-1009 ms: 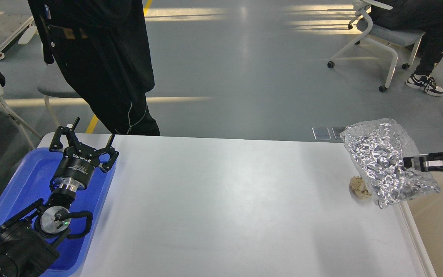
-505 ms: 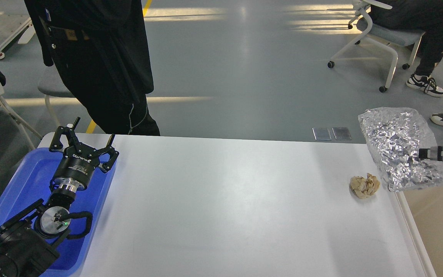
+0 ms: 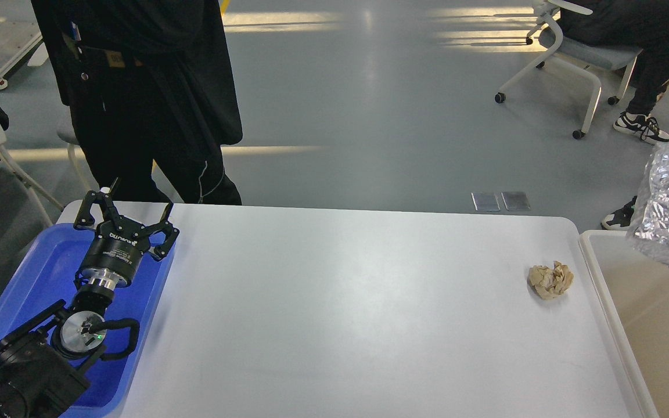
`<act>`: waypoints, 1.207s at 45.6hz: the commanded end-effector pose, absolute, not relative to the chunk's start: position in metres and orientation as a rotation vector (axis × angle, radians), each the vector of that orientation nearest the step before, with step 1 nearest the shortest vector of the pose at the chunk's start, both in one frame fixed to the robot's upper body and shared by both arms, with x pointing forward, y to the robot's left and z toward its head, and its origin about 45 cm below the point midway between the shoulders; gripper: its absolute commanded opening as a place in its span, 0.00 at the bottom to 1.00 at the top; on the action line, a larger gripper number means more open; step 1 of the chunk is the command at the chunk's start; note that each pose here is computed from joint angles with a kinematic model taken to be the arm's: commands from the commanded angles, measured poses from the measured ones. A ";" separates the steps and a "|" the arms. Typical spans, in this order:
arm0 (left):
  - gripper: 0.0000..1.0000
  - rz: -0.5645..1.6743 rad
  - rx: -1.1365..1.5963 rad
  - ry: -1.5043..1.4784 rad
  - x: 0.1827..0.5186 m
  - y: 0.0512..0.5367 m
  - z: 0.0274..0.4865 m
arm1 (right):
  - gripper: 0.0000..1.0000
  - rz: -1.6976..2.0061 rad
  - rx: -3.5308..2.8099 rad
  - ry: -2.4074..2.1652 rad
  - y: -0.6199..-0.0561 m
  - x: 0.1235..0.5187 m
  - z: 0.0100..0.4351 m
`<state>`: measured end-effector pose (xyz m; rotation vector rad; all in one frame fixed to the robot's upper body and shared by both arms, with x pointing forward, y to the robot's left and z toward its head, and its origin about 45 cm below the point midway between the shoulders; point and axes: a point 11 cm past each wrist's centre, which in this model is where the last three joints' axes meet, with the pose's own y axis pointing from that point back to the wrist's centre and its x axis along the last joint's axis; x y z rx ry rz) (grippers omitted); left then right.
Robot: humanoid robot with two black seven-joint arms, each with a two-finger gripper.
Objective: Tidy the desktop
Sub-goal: 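Lift the foil bag with the right gripper and carry it toward the white bin, then release the foil bag into the white bin with the right gripper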
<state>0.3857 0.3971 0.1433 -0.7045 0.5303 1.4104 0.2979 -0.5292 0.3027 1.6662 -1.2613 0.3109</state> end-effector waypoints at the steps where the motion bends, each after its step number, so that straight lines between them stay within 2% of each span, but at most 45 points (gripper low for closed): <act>1: 1.00 1.410 -0.705 0.530 0.386 0.397 0.143 | 0.00 0.100 1.564 -1.556 -0.567 0.281 0.282; 19: 1.00 1.410 -0.705 0.530 0.386 0.397 0.143 | 0.00 -0.261 1.379 -1.853 -0.603 0.268 0.197; 30: 1.00 1.410 -0.705 0.530 0.386 0.397 0.143 | 0.00 -0.343 1.272 -1.906 -0.612 0.258 0.138; 39: 1.00 1.410 -0.705 0.530 0.386 0.397 0.143 | 0.00 -0.333 1.173 -1.938 -0.622 0.250 0.113; 55: 1.00 1.411 -0.706 0.531 0.386 0.397 0.143 | 0.00 -0.317 1.077 -1.951 -0.604 0.254 0.074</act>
